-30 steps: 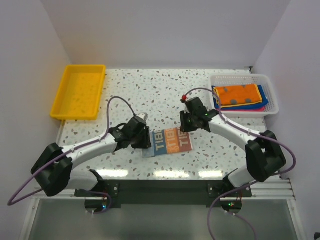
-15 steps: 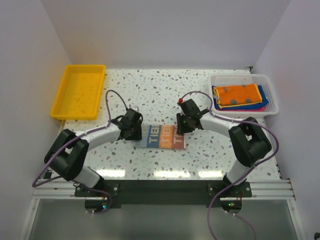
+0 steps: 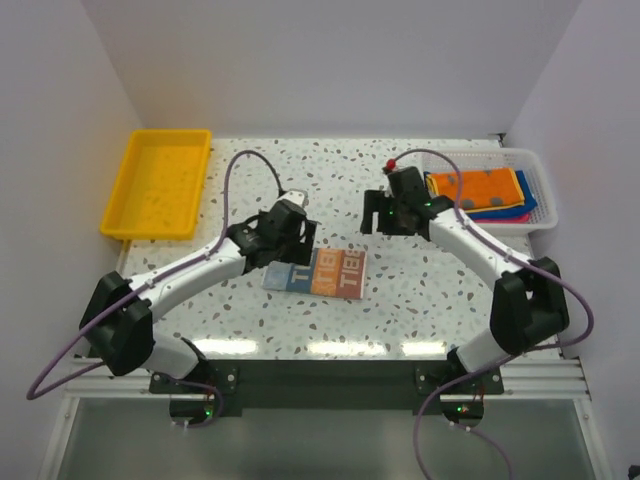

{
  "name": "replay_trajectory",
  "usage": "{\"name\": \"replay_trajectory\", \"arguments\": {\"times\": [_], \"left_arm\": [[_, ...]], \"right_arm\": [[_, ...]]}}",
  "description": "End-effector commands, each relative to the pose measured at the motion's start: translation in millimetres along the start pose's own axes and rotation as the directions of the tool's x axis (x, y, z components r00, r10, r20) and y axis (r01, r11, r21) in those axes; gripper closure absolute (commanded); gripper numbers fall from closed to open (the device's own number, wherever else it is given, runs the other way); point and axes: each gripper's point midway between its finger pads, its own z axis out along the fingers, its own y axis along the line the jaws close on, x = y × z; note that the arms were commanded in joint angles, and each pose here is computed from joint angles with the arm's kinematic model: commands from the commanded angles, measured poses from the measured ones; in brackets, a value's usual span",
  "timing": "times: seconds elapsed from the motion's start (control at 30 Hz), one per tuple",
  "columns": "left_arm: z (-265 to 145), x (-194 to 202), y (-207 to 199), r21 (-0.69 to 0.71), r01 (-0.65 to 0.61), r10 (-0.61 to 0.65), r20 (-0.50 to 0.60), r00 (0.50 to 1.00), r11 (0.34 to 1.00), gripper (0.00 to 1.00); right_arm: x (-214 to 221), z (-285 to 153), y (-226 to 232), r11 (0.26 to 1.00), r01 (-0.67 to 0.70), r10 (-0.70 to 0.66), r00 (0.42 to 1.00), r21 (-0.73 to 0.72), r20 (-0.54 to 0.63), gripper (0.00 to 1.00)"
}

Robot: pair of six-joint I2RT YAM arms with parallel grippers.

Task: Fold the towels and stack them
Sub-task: Fold the towel

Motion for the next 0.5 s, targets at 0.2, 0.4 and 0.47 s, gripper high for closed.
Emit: {"name": "replay_trajectory", "arguments": {"times": [0.2, 0.4, 0.47], "left_arm": [[-16, 21, -63, 0.089, -0.075, 0.078, -0.024, 0.997, 0.993, 0.13], [-11, 48, -12, -0.004, 0.109, -0.109, -0.088, 0.99, 0.994, 0.13], [-9, 56, 11, 0.005, 0.204, -0.203, -0.098, 0.974, 0.979, 0.13]], "right_arm": [[29, -30, -43, 0.996, -0.078, 0.076, 0.995, -0.032, -0.061, 0.25], [78, -30, -11, 0.949, -0.25, 0.23, 0.966, -0.191, -0.118, 0.28], [92, -26, -3, 0.928, -0.31, 0.288, 0.949, -0.207, -0.13, 0.27]]}}
